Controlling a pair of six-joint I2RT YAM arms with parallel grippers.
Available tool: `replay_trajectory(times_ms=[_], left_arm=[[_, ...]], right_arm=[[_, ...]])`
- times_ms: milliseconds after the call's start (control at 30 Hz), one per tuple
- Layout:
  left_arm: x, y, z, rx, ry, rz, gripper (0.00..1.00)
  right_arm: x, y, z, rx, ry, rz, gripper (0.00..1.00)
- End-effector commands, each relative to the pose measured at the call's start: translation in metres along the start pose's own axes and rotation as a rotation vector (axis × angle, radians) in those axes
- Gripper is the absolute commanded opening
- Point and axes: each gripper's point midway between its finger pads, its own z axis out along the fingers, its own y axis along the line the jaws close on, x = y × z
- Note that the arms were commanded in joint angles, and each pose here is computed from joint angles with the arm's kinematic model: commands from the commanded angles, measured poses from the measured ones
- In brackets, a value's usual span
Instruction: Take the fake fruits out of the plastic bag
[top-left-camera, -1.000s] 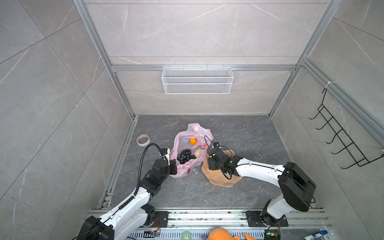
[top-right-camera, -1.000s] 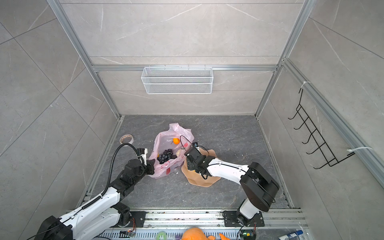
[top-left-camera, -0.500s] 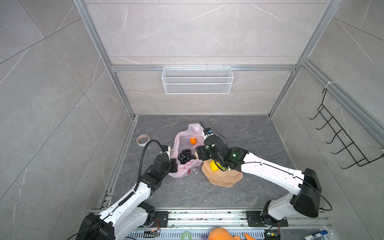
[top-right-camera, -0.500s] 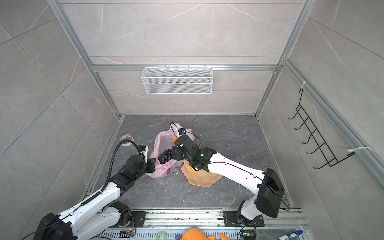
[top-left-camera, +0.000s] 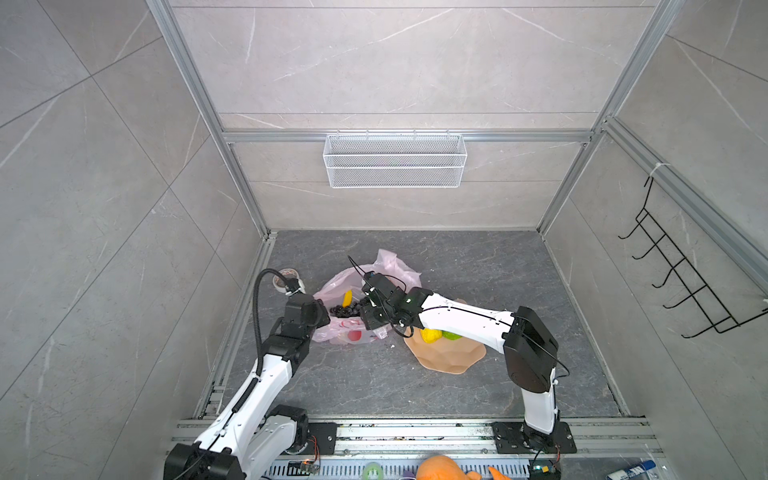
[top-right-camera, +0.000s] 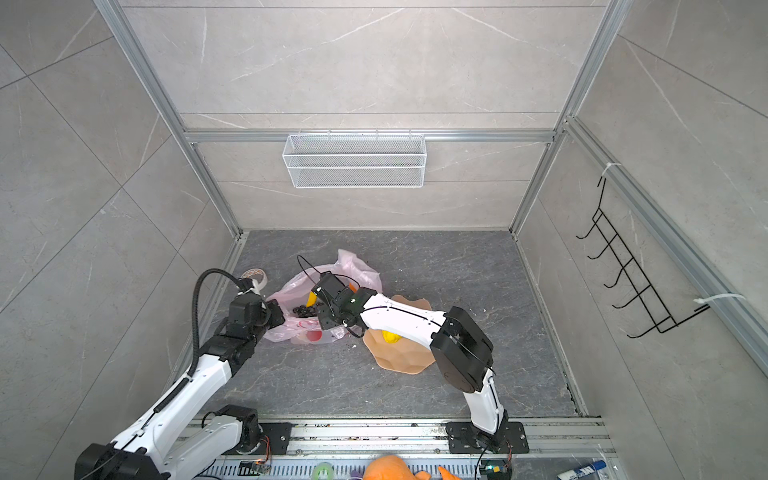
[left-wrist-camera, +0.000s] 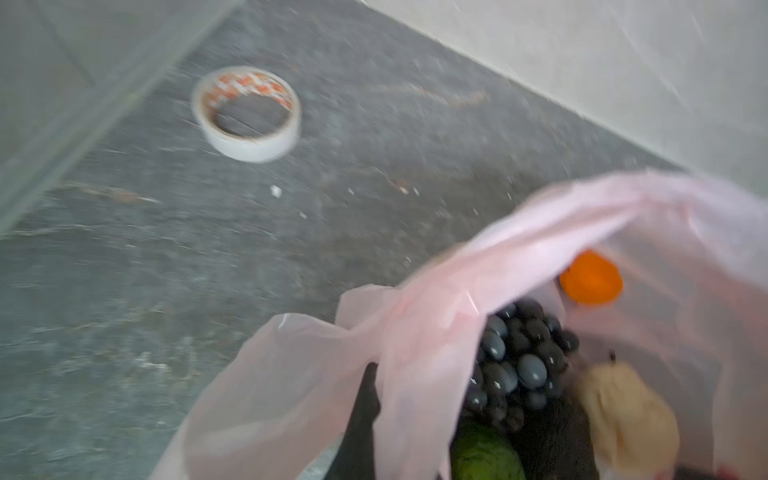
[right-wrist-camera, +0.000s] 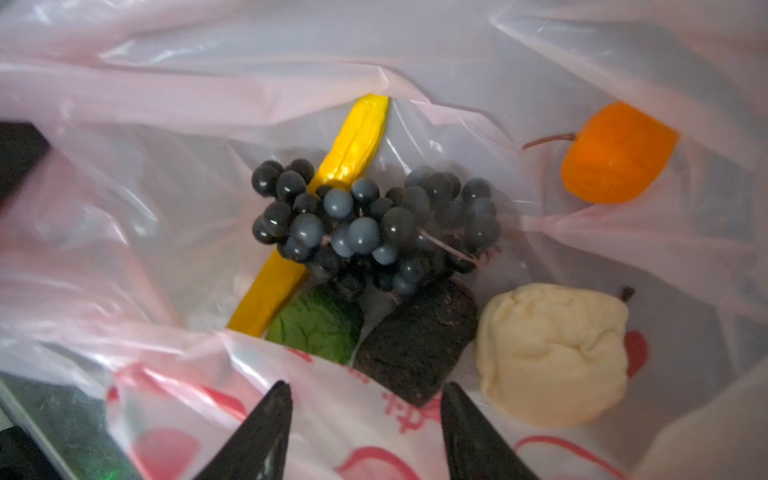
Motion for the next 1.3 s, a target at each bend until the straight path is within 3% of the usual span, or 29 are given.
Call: replay_trajectory(times_ms=[0, 167, 300, 433, 567, 733, 833, 1000, 1267], left_arm=[[-0.020, 0.015, -0.013, -0.037, -0.102, -0.076, 0.00], [0.008, 0.028, -0.022, -0.040, -0.073, -0.126, 0.00], [0.047, 0.026, -0.024, 0.026, 0.043, -0.137, 0.02], [0.074, 0.021, -0.025, 0.068, 0.164, -0.141, 0.15], [0.084, 0.016, -0.022, 0.097, 0.211, -0.165, 0.30], [0.086, 0.009, -0.018, 0.119, 0.243, -0.185, 0.53], [0.089, 0.011, -0.017, 0.083, 0.285, -0.184, 0.59], [0.102, 0.008, -0.012, 0.104, 0.338, -0.189, 0.59], [0.110, -0.001, -0.009, 0.180, 0.338, -0.167, 0.42]], right_arm=[[0.001, 0.021, -0.002, -0.063, 0.009, -0.023, 0.59], [0.030, 0.034, 0.008, -0.093, 0.058, -0.048, 0.57], [0.058, 0.040, 0.011, -0.108, 0.093, -0.070, 0.55], [0.082, 0.041, 0.011, -0.106, 0.124, -0.081, 0.55], [0.091, 0.035, 0.013, -0.091, 0.138, -0.080, 0.55], [0.079, 0.040, 0.007, -0.098, 0.111, -0.098, 0.54], [0.061, 0.041, -0.007, -0.088, 0.058, -0.104, 0.54], [0.032, 0.041, -0.028, -0.065, -0.016, -0.094, 0.57], [0.015, 0.036, -0.011, -0.015, 0.017, 0.072, 0.64]])
